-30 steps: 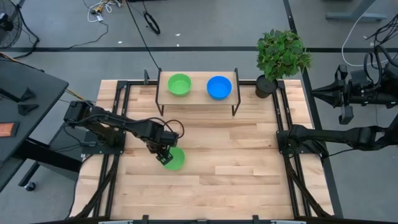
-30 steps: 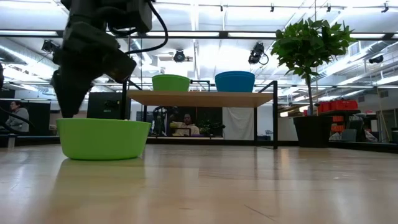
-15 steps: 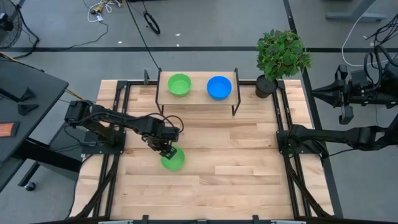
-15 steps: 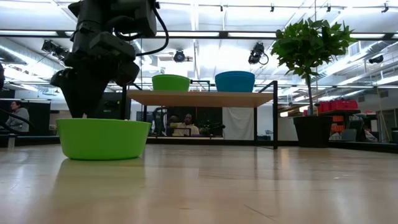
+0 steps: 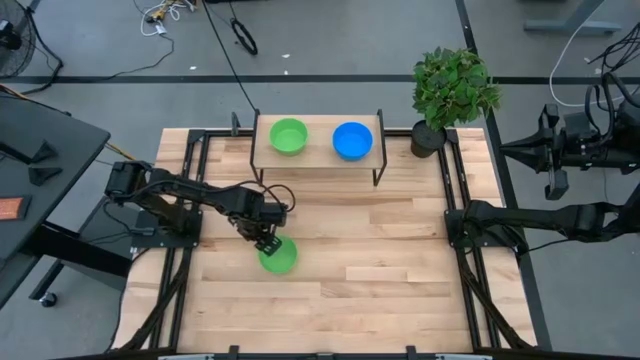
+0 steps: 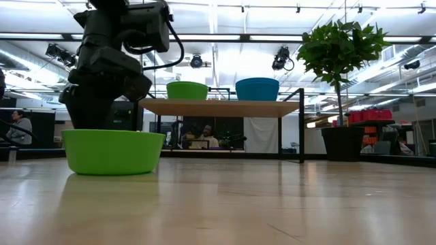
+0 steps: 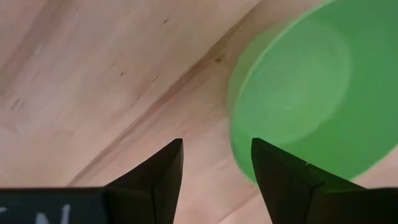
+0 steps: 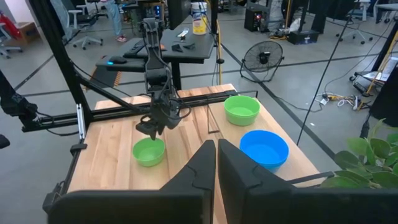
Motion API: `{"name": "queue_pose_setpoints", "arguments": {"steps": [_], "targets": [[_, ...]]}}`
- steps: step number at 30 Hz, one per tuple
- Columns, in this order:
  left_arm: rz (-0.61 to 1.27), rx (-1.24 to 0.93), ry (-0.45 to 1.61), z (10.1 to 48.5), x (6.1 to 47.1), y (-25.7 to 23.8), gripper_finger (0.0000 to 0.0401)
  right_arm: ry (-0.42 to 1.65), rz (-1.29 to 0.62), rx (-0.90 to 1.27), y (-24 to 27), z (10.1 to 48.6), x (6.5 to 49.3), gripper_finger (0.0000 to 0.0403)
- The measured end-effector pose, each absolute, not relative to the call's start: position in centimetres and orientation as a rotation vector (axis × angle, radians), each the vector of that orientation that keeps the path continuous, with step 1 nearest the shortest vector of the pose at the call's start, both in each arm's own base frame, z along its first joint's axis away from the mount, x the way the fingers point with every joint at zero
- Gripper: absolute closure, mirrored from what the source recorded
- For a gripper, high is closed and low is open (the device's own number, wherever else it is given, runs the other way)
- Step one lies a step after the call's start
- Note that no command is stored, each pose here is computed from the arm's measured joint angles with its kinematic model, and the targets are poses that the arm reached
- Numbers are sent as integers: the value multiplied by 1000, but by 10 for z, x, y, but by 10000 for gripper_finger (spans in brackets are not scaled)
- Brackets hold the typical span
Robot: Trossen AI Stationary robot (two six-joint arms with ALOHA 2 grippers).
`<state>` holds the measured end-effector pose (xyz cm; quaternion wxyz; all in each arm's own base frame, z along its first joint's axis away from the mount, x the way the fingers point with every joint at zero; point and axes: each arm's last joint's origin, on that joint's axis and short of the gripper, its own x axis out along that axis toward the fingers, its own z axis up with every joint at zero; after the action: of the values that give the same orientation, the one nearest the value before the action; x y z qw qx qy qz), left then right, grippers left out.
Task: Pick & Place Mini bowls
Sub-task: Stack the green bowl on the green bowl on the shelf
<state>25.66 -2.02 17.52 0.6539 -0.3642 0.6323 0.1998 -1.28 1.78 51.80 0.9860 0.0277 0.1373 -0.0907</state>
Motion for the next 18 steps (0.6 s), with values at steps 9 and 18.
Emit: {"name": "queue_pose_setpoints", "arguments": {"steps": [9,18], "targets": [[447,-835,1400,176,260,-18,206,276,-182,56,18,518,-13,380],[417,-828,1346,183,268,-17,206,276,-182,56,18,518,-13,380]]}}
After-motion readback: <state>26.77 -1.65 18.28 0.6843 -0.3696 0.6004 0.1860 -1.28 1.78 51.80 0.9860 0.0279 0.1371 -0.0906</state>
